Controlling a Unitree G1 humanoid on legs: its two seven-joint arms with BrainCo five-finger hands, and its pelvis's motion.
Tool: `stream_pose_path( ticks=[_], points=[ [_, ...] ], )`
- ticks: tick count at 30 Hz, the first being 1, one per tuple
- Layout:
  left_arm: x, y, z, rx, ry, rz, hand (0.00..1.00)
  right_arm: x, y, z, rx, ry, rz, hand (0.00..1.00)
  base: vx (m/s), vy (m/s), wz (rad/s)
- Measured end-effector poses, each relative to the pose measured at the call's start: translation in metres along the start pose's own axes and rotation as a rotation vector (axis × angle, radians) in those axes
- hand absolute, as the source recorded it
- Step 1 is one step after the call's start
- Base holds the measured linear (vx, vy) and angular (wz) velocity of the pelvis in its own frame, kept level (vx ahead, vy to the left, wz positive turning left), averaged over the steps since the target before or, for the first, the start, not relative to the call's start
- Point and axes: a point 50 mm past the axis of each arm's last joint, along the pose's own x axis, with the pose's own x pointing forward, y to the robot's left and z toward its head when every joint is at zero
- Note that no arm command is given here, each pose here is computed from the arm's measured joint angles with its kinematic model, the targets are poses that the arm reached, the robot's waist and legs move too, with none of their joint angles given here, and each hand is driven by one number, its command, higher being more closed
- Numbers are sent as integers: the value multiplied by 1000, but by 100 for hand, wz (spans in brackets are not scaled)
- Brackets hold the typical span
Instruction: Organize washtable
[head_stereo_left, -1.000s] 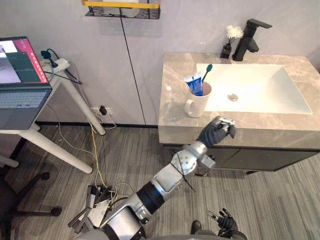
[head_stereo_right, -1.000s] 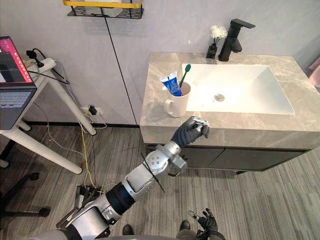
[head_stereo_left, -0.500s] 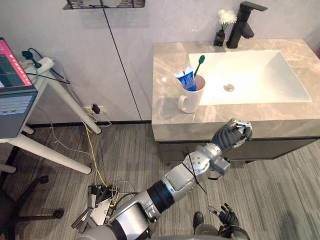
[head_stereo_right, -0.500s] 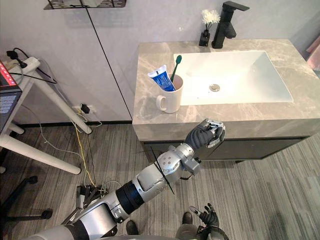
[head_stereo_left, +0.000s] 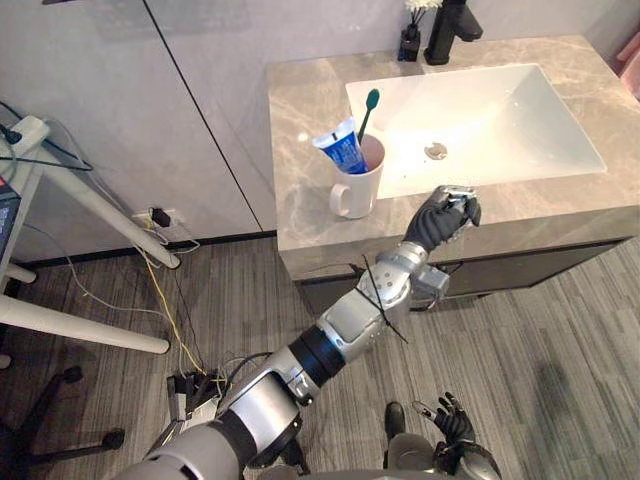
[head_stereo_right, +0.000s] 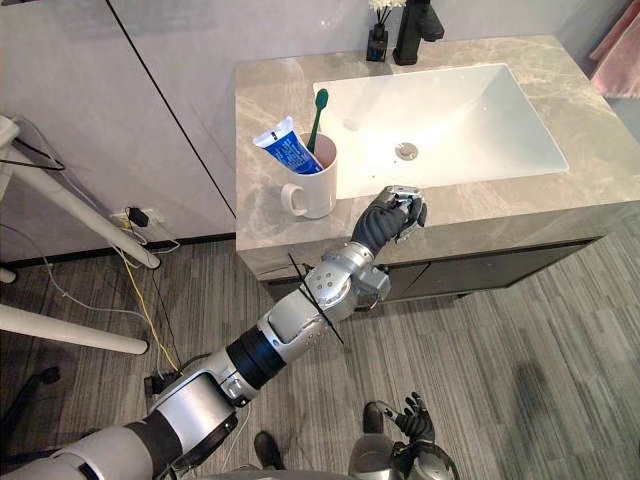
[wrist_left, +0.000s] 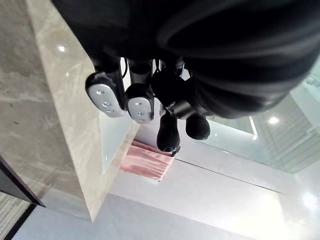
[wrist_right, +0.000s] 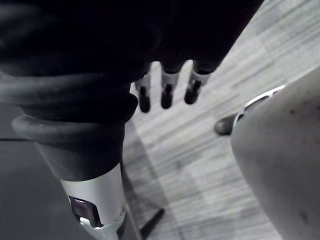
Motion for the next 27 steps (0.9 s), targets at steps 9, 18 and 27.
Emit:
stream_pose_path(
  ticks=[9,18,27],
  points=[
    [12,17,25,-9,-81,79,100,0,4,8,-12,-36,25,0,-5,-13,-6],
    [14,46,20,1,-54,201,100,-2,0,14,-18,-63,25,0,2,-12,-6],
    [13,61,19,3,-46,273,100,-5,-2,14,-12,-75,23,0,-14,-13,-8]
  ],
)
